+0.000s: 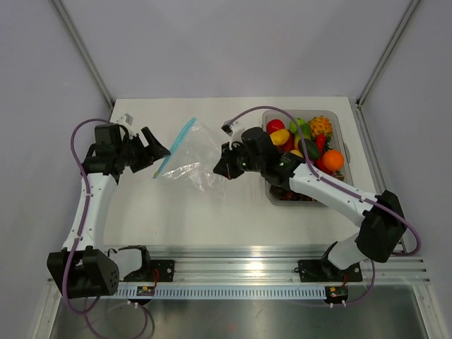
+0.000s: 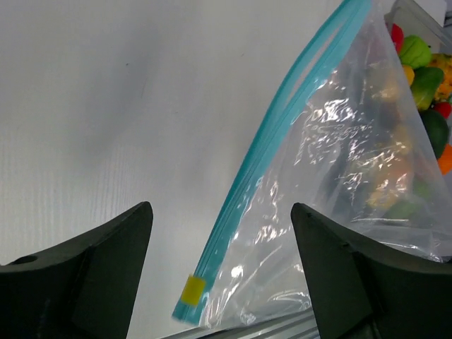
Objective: Place the food in the zip-top bag and seal the zipper
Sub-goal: Pick up the zipper food storage bag at the center of the board.
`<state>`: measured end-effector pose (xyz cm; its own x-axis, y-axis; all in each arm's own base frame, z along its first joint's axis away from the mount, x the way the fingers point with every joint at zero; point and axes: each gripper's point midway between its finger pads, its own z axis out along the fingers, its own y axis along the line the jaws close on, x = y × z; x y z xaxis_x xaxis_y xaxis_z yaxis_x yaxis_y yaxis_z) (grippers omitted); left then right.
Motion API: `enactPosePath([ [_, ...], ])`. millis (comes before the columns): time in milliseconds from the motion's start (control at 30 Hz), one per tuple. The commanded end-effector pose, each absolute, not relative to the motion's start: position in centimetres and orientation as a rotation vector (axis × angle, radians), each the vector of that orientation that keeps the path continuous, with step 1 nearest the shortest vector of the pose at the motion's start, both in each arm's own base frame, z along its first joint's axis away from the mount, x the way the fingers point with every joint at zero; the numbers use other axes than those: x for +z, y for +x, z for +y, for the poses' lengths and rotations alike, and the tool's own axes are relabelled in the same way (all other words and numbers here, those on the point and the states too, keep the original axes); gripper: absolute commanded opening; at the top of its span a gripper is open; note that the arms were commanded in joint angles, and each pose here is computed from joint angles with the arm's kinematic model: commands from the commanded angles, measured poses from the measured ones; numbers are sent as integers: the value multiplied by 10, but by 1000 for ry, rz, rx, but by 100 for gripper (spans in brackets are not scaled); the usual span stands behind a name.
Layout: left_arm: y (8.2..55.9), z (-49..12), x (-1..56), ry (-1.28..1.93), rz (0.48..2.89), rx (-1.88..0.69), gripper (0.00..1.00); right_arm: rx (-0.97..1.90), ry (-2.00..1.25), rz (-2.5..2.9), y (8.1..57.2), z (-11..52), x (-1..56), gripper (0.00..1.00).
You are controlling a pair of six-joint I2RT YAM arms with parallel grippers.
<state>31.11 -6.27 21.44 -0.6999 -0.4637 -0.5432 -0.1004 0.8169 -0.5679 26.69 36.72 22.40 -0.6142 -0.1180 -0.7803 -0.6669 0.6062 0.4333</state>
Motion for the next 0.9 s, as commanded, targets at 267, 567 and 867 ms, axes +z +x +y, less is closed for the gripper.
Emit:
enactPosePath([
  [267, 309, -87, 226, -234, 2234, -853, 78, 1082, -941, 1985, 221, 366, 232, 0],
  [567, 337, -111, 232, -151, 2129, -1091, 69, 1116, -947, 1977, 212, 363, 248, 0],
  [867, 330, -122, 234, -115, 2090, -1204, 31, 1085, -948, 2016, 216, 363, 239, 0],
])
